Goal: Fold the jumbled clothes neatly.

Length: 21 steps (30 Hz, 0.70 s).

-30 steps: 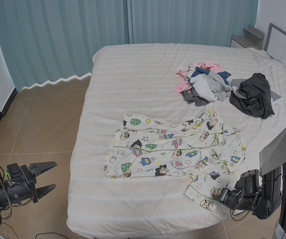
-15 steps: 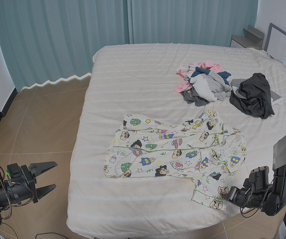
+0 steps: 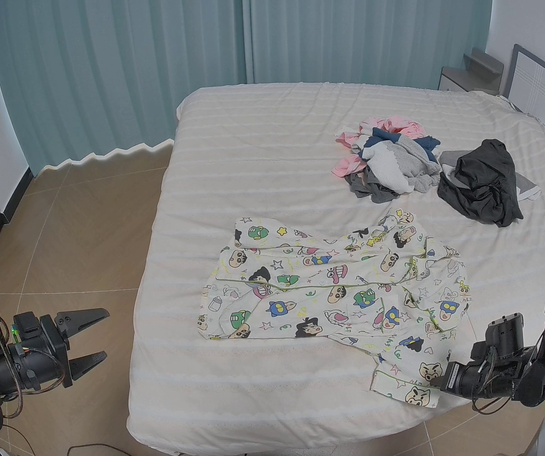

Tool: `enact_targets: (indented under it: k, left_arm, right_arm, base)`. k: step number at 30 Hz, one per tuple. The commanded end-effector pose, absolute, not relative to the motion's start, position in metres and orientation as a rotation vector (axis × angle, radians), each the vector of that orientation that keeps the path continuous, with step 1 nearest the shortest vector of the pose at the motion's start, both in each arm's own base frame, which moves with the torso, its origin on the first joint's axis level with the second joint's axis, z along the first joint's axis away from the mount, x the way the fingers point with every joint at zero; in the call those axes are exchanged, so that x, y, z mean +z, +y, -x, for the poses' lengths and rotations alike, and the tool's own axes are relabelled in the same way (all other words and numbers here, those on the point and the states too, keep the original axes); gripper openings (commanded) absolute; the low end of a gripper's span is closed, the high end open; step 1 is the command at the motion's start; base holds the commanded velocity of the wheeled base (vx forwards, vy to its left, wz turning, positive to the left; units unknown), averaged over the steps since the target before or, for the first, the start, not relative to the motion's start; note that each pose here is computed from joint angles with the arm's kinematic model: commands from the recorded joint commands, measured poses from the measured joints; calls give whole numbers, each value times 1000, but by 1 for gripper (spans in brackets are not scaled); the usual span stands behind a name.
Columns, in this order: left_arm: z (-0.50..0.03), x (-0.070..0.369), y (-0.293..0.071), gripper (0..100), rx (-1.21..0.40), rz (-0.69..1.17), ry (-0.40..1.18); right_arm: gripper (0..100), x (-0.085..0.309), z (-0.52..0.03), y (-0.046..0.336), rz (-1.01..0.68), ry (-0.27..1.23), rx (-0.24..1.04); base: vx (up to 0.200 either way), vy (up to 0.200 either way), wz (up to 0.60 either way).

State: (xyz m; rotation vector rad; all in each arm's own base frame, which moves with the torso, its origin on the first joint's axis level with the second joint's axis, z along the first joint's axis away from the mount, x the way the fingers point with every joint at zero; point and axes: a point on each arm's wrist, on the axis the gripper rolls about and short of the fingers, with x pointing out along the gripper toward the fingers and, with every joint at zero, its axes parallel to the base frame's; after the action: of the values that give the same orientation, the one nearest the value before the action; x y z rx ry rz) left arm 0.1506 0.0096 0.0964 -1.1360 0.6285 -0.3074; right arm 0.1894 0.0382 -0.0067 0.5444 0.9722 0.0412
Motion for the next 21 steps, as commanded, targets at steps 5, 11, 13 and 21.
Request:
enact_targets:
  k: [5,11,13,21]
  left_arm:
    - [-147,93,9,100,-298,1143,644]
    - [-147,93,9,100,-298,1143,644]
    - [-147,93,9,100,-297,1143,644]
    - [-147,93,9,100,-297,1143,644]
  right_arm:
    - [0,-1,-182,36,-548,984,63]
    - [0,-13,-182,37,-535,1038,45]
    - [0,-15,-182,37,-535,1049,43]
    - [100,-25,-185,47,-514,1063,81]
  base:
    - [0,0,0]
    - [0,0,0]
    - [0,0,0]
    - [0,0,0]
